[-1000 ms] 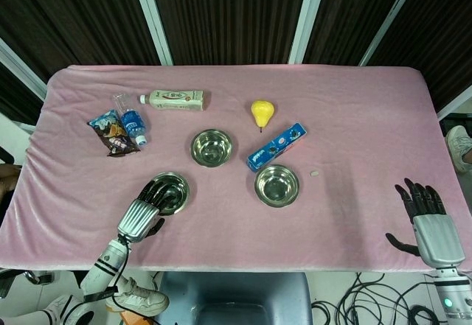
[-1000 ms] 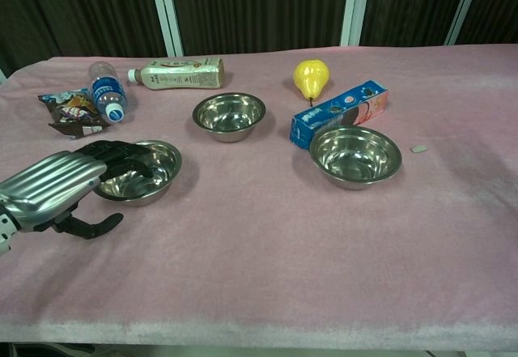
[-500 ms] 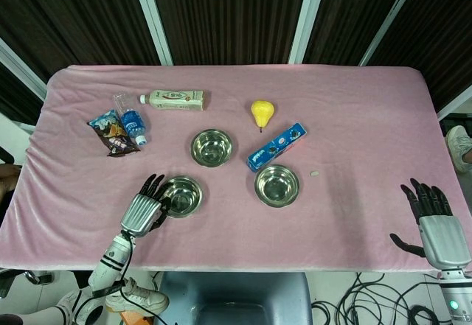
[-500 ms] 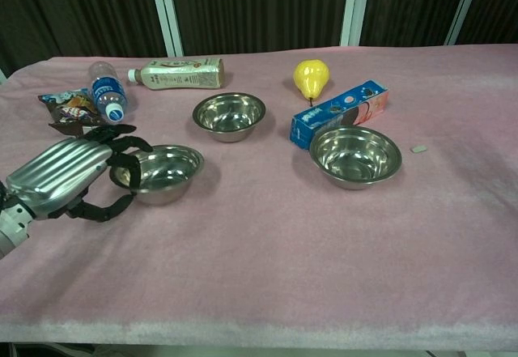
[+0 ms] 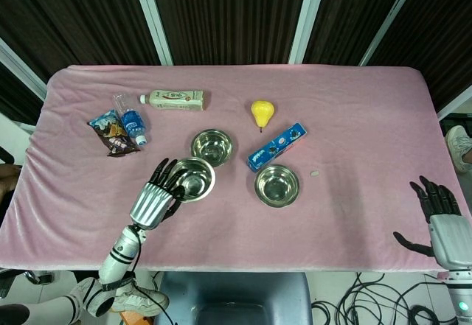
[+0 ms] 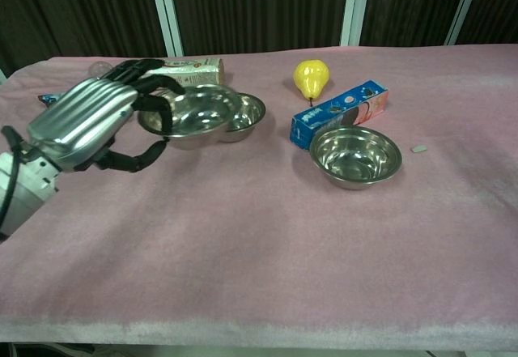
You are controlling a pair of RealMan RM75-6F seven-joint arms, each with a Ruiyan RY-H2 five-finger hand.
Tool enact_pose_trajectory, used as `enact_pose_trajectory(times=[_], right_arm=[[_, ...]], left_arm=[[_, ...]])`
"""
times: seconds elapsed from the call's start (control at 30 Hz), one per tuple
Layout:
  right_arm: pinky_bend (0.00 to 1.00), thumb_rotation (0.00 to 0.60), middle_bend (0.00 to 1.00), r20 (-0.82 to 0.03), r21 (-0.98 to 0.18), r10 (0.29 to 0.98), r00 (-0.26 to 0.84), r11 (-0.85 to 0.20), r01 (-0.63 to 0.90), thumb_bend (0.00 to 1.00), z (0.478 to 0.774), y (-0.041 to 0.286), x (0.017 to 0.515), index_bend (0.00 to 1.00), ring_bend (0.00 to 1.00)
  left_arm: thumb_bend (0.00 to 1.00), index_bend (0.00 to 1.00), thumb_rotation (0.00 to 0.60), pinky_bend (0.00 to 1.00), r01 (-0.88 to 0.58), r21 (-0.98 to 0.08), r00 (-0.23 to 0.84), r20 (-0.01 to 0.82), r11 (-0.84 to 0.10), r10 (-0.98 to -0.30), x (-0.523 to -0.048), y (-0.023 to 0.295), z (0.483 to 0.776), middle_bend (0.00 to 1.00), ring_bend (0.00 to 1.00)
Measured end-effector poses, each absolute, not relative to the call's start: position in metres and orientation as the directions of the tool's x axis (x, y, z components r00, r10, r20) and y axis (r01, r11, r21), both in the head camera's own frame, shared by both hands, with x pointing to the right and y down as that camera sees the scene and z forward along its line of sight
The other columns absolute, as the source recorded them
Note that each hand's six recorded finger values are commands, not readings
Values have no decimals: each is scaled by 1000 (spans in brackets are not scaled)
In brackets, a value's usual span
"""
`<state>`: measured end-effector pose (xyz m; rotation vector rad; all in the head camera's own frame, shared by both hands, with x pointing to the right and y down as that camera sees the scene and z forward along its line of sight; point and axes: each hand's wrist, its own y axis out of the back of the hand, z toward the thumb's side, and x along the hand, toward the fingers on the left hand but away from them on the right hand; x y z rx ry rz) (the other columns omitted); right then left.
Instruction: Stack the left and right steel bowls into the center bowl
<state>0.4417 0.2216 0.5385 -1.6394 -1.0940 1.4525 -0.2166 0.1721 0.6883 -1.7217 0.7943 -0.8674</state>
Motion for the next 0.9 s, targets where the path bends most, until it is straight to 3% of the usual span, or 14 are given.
enact_pose_trajectory(times=[0.23,0.47,0.73,0.9], right_arm=[[0,600,0,-332,-920,943,-18,-319,229,278,507,220,464,0,0],[0,600,0,-240,-938,967,-84,-209,277,278,471,230,497,0,0],[0,600,0,-250,-941,966,-70,-225,251,277,467,236,500,0,0],[0,600,0,-265,-940,962,-67,-242,241,277,471,235,497,0,0]], left_arm=[[430,673,600,61,-102,-949,603,181,-300,-777,-176,160,687,218,36],[432,670,600,61,-82,-938,602,224,-338,-767,-165,129,711,227,38],[422,644,600,61,-23,-932,513,300,-362,-804,-181,95,745,221,38],[411,546,600,61,-6,-918,467,347,-396,-813,-192,88,761,213,37]])
